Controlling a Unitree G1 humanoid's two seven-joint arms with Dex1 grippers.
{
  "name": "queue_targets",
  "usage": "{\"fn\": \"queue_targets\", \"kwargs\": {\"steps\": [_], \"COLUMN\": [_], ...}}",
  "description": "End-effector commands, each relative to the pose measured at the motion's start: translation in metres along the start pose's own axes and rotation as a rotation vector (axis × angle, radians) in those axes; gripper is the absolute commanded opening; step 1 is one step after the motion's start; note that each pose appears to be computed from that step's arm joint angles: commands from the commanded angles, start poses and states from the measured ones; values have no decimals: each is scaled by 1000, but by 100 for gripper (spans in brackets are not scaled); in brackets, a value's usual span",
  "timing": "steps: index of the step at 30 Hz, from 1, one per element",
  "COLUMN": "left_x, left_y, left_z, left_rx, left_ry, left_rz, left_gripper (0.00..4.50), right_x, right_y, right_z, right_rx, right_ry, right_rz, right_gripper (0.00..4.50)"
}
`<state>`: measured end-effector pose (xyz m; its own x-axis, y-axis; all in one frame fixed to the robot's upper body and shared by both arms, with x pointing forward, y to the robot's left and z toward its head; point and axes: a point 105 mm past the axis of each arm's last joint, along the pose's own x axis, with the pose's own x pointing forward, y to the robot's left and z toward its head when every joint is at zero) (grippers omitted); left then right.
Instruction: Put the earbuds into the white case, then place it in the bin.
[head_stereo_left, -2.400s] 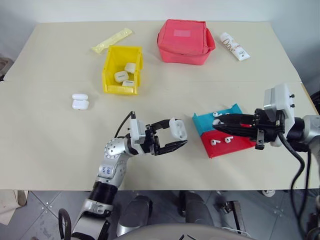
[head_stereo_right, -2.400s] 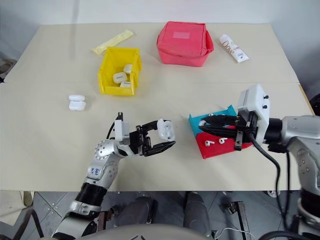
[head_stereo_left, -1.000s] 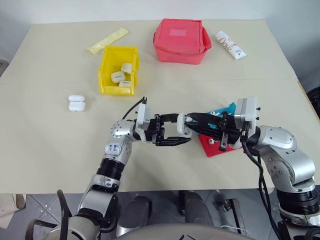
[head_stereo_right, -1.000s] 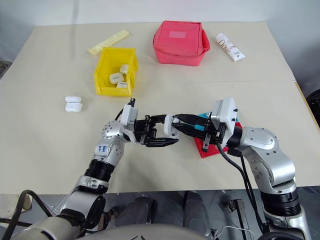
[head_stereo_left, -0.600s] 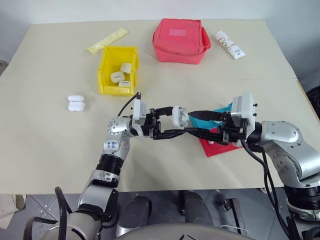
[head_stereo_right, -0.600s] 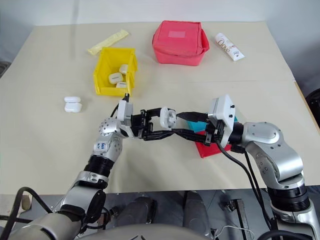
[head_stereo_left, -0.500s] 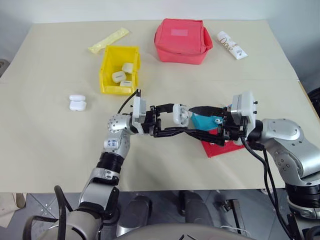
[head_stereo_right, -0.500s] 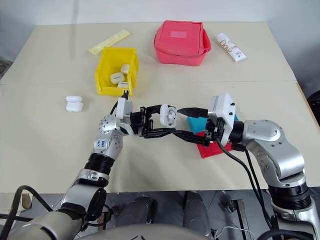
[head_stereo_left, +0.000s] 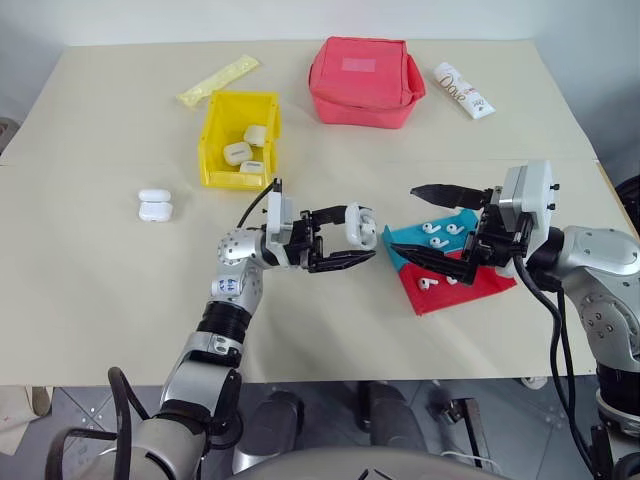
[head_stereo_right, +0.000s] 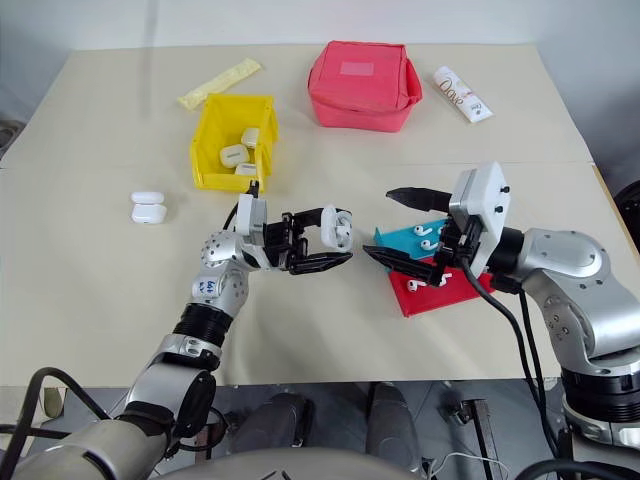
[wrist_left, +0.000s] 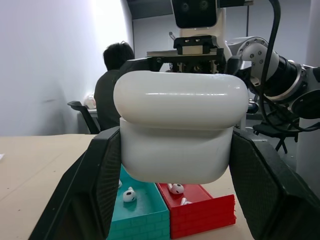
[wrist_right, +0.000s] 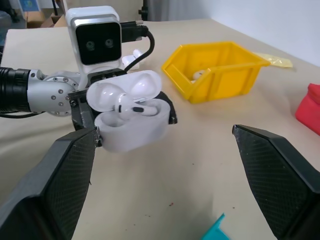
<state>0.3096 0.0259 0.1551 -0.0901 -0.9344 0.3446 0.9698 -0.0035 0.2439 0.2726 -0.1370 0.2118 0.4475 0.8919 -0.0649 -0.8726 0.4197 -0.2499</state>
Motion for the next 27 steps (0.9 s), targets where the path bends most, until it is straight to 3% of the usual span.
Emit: {"fn": "queue_targets", "kwargs": {"steps": [1, 27], "left_x": [7, 12], "left_y": [-4, -15], "left_z": [7, 8], "left_rx": [15, -2], "left_ry": [-34, -52], "left_rz": [-29, -47], "left_gripper": [280, 280], "right_x": [2, 21], "right_y": [2, 8], "right_z": [14, 16], "right_rx": [-51, -39], "right_ry": [-24, -35], "right_rz": [0, 80], "right_gripper": [447, 447]}}
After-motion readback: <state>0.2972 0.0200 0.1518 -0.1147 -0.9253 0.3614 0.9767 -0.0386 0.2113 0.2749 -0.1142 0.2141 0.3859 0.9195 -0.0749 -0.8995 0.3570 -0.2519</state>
